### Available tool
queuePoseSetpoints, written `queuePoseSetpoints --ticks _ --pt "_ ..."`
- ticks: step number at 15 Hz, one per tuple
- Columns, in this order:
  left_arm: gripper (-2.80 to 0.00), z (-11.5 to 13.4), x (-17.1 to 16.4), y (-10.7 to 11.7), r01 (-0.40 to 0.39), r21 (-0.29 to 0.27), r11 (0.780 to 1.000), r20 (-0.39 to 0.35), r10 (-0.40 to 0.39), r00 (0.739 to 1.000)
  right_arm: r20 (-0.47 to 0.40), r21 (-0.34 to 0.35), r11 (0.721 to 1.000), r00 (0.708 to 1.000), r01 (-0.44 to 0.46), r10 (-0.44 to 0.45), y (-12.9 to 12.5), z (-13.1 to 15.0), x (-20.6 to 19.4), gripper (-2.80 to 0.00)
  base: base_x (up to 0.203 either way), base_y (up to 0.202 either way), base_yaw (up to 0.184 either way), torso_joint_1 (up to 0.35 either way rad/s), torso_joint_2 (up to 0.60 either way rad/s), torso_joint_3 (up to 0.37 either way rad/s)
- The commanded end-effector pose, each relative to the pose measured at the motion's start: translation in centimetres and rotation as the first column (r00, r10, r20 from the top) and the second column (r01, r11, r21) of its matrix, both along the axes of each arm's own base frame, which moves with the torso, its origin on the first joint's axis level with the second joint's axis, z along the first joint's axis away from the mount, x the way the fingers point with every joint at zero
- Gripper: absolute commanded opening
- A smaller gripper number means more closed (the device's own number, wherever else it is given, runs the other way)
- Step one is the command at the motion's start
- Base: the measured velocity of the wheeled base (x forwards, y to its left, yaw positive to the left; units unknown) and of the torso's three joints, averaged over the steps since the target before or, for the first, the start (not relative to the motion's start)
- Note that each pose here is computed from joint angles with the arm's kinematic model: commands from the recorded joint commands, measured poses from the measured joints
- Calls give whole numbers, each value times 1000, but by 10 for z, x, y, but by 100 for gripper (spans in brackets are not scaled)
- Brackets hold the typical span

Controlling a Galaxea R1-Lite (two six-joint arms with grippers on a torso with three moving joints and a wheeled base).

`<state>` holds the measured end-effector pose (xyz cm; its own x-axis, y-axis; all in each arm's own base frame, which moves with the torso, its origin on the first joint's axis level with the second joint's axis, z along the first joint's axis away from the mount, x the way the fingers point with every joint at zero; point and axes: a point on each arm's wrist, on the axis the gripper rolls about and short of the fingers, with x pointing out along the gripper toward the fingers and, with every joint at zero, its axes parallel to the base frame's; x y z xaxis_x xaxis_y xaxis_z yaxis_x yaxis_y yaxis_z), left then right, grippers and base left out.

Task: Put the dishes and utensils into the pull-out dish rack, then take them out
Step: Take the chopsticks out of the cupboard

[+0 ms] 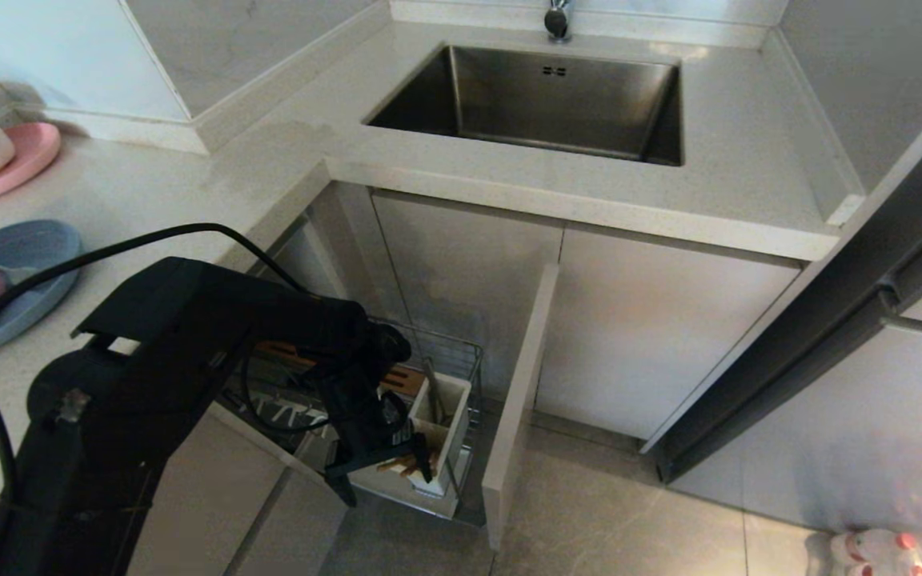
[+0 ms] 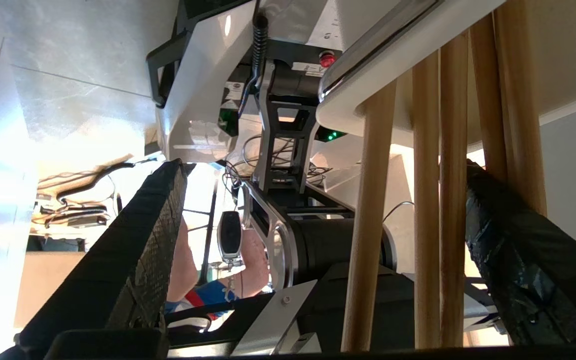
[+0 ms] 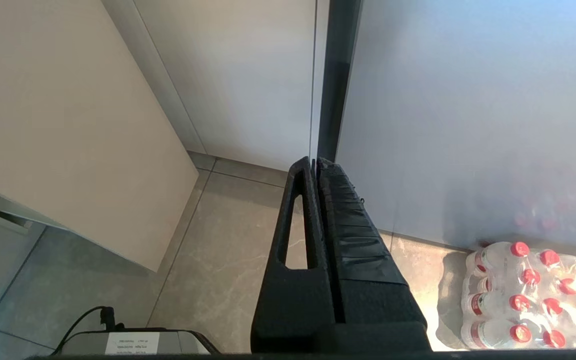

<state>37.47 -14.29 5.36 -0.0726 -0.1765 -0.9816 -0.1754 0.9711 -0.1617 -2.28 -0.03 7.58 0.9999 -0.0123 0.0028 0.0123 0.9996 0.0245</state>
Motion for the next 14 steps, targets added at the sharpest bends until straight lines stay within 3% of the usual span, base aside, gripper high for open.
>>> queuePoseSetpoints --ticks 1,9,10,11,14 --pt "0 -3 0 0 -4 5 1000 -9 4 1000 0 0 1000 1000 0 0 0 0 0 -280 0 0 0 0 0 0" --pt "0 -3 0 0 -5 8 1000 -13 5 1000 -1 0 1000 1000 0 0 0 0 0 -280 0 0 0 0 0 0" --pt "-91 -3 -1 1 -1 8 1000 -14 1 1000 0 0 1000 1000 0 0 0 0 0 -280 0 0 0 0 0 0" --pt "-280 -2 -1 1 2 8 1000 -16 -2 1000 0 0 1000 1000 0 0 0 0 0 -280 0 0 0 0 0 0" --pt "-280 12 -6 2 4 7 1000 -11 -4 1000 -1 0 1000 1000 0 0 0 0 0 -280 0 0 0 0 0 0"
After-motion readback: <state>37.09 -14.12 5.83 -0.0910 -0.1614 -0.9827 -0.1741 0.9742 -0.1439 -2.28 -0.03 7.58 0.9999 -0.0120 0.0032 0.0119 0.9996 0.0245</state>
